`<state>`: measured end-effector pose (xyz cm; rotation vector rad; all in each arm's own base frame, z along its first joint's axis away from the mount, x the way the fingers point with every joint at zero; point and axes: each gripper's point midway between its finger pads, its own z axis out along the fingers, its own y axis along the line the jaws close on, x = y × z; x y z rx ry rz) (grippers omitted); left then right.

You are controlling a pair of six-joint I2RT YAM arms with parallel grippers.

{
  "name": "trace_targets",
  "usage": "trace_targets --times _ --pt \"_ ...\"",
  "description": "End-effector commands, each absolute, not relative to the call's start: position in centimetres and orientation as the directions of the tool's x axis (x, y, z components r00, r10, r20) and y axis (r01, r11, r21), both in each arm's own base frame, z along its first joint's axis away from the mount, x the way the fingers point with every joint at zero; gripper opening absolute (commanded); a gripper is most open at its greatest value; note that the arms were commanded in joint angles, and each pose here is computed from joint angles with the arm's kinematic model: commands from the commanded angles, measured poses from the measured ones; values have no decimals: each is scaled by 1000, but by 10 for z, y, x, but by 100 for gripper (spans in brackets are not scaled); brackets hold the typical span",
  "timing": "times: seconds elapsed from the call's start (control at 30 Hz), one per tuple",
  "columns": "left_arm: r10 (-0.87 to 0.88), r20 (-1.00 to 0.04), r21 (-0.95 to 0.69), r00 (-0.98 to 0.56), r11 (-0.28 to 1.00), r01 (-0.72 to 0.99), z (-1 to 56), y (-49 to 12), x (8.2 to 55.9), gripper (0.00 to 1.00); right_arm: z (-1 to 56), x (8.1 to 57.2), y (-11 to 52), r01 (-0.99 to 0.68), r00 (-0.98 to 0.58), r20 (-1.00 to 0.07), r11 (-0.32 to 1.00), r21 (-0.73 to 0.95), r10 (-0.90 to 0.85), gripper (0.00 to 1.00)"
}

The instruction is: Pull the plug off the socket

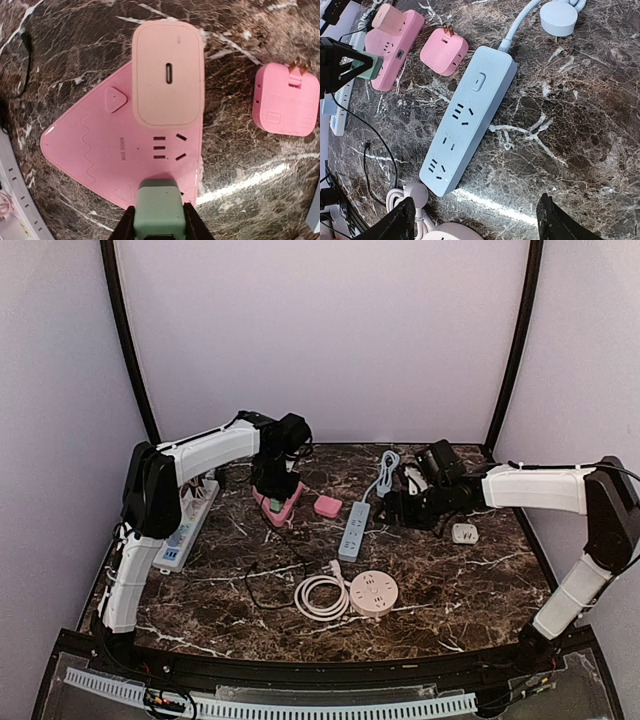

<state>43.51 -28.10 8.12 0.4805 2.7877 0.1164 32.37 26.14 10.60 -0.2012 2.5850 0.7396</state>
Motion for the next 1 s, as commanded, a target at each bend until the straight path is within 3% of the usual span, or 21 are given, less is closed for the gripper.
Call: trace_targets --times 0.0,0.13,0.27,0.5,0.97 --pt "330 -292 141 -898 943 301 98 -274 434 19 113 331 271 -274 -883 -469 823 498 -10 80" --pt "327 -279 123 -903 945 304 103 -272 424 8 115 332 282 -296 -880 -475 808 510 -22 80" --pt "309 -290 81 -906 951 299 113 -270 409 4 122 334 301 -330 -872 -487 788 520 -43 80" --pt "272 -291 -7 -917 958 286 116 -269 368 3 127 335 350 -386 -872 -483 721 575 -82 80" --pt "15 -397 -368 -918 913 175 135 -291 326 3 117 323 451 -401 -911 -387 519 755 -141 78"
